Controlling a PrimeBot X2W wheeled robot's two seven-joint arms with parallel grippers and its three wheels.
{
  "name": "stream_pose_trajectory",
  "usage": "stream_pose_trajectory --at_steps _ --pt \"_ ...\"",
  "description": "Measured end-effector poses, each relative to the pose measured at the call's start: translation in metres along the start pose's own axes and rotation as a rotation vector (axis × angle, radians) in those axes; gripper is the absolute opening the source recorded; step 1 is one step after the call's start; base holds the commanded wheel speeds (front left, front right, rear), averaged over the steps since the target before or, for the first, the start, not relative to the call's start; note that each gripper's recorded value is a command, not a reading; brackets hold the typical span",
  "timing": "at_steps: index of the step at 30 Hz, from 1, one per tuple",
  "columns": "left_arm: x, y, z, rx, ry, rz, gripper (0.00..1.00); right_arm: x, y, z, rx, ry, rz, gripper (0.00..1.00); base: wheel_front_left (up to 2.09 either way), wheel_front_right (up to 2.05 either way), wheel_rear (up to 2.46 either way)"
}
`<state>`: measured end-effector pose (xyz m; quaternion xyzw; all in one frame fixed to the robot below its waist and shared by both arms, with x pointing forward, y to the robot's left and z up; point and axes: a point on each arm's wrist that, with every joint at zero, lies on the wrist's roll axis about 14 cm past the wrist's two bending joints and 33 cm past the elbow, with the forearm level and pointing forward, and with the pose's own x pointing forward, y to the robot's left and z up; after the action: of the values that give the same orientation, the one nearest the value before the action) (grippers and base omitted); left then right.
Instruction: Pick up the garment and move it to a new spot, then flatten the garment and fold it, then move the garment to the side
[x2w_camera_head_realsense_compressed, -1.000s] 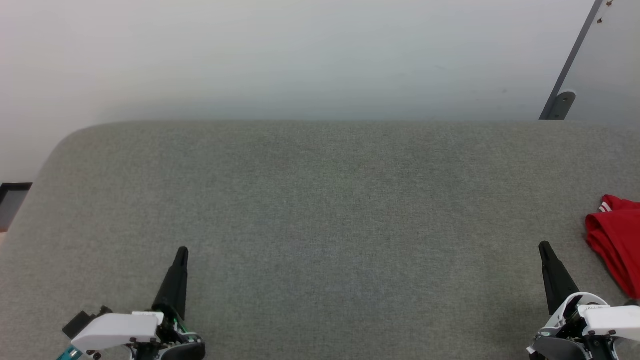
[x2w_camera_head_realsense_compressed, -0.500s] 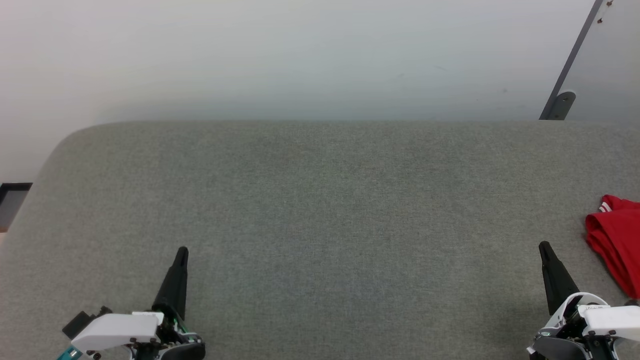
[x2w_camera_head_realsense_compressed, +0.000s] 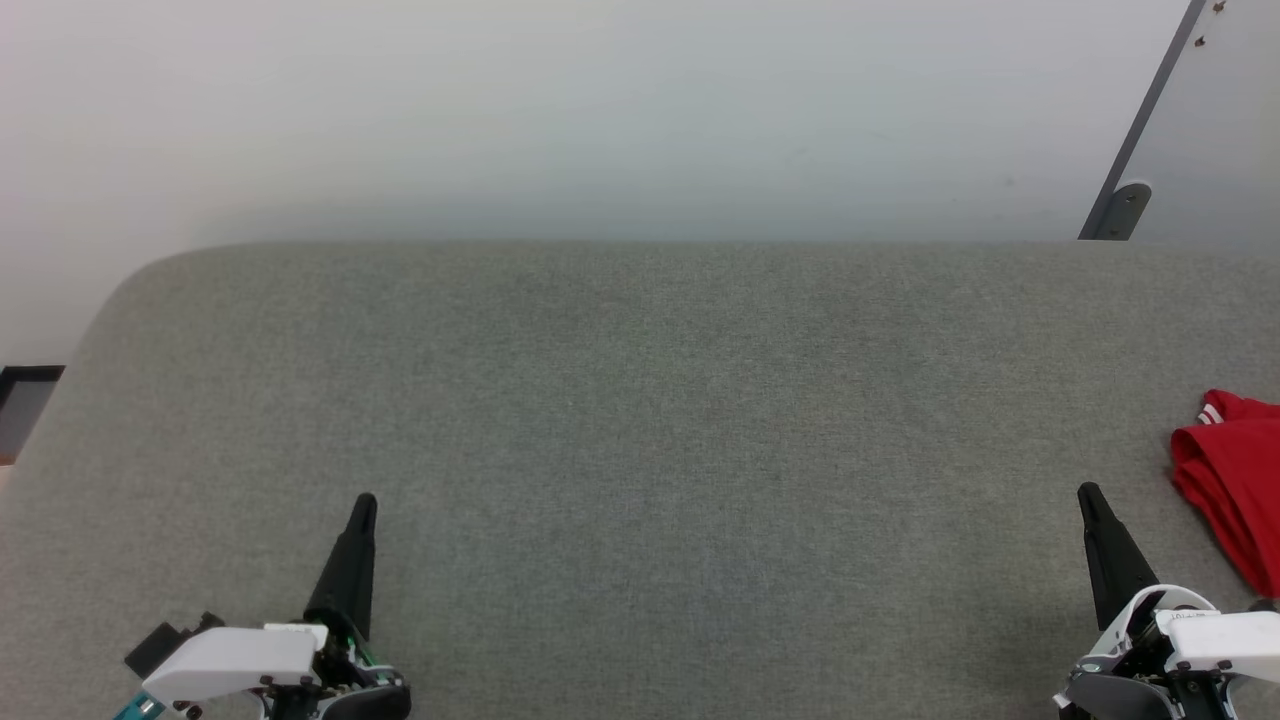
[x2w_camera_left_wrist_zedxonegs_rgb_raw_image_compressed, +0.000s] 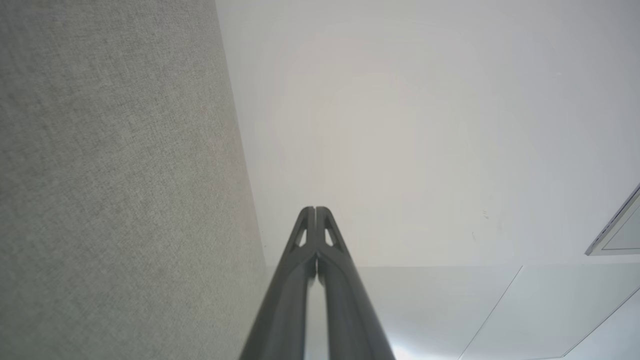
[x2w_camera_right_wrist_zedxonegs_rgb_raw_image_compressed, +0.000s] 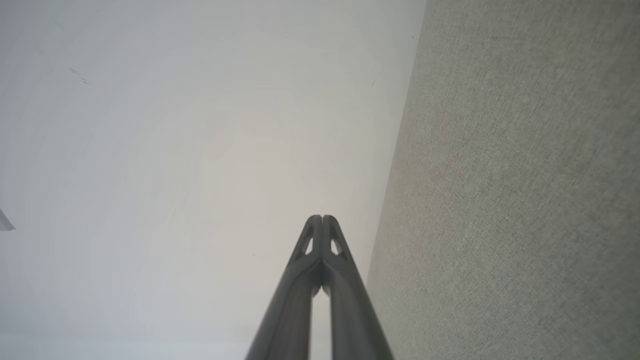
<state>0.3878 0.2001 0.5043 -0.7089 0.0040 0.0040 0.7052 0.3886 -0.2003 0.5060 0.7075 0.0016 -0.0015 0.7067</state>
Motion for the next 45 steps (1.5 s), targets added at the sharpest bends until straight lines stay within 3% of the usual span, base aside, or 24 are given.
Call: stream_pose_trajectory --at_steps 45 --pt "0.0000 0.0001 0.0003 0.001 -0.001 0.000 0.00 0.0000 0.0000 -0.0001 0.000 0.000 0.000 0.00 0.00 0.00 0.00"
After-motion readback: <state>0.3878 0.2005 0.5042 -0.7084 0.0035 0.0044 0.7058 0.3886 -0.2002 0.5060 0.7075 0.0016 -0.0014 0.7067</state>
